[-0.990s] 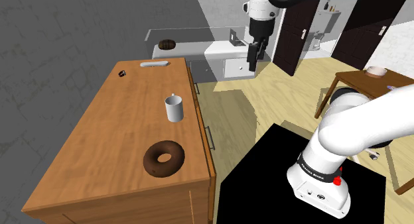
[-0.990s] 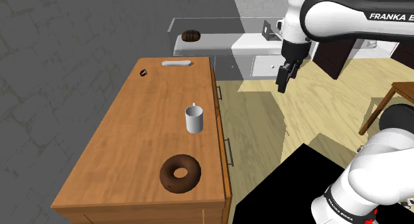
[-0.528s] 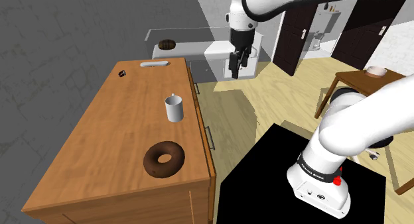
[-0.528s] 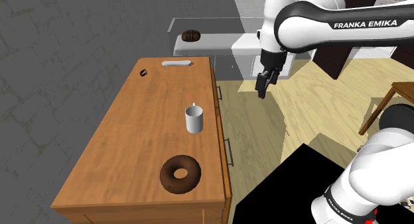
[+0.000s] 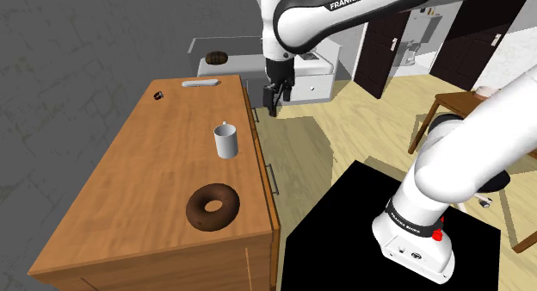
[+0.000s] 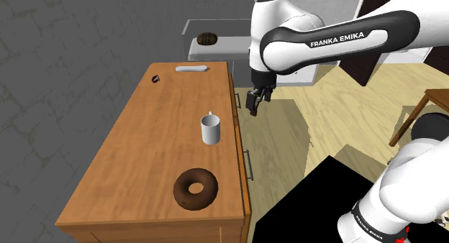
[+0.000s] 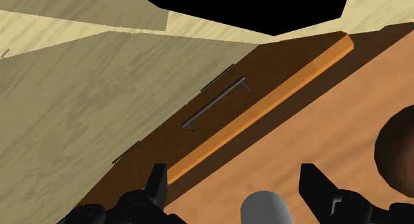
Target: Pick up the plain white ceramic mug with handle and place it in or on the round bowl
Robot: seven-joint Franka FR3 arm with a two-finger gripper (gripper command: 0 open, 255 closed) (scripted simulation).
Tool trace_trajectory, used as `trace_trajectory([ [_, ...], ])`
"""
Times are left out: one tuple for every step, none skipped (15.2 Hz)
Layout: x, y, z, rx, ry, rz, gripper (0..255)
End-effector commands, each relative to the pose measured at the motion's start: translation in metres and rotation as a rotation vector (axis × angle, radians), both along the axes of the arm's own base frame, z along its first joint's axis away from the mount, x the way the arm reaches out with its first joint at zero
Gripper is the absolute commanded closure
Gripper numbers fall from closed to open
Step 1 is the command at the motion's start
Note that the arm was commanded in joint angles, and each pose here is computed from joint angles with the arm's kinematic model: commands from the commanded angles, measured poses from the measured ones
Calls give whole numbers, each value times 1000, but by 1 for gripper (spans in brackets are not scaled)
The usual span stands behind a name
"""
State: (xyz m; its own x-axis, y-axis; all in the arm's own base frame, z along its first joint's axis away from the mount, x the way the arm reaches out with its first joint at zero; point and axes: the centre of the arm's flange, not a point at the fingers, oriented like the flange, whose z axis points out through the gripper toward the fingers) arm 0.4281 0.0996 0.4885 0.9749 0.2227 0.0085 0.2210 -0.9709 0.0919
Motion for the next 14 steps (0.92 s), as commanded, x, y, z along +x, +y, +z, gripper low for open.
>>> trace_trajectory([
  [18,15,-13,10,-3,2,0],
  [27,22,-19,14,-5,3,0],
  [36,29,-25,18,-6,5,0],
  [44,36,-30,22,-7,6,0],
  [53,44,-36,27,-9,8,0],
  [61,51,-42,31,-10,9,0],
  [70,58,-48,35,-11,10,0],
  [79,66,-53,39,-13,12,0],
  [87,73,-59,43,-14,13,0],
  [96,80,-65,48,-15,14,0],
  [104,88,-70,52,-16,16,0],
  [113,95,-76,56,-18,17,0],
  [121,103,-81,60,-19,18,0],
  [130,110,-87,65,-20,20,0],
])
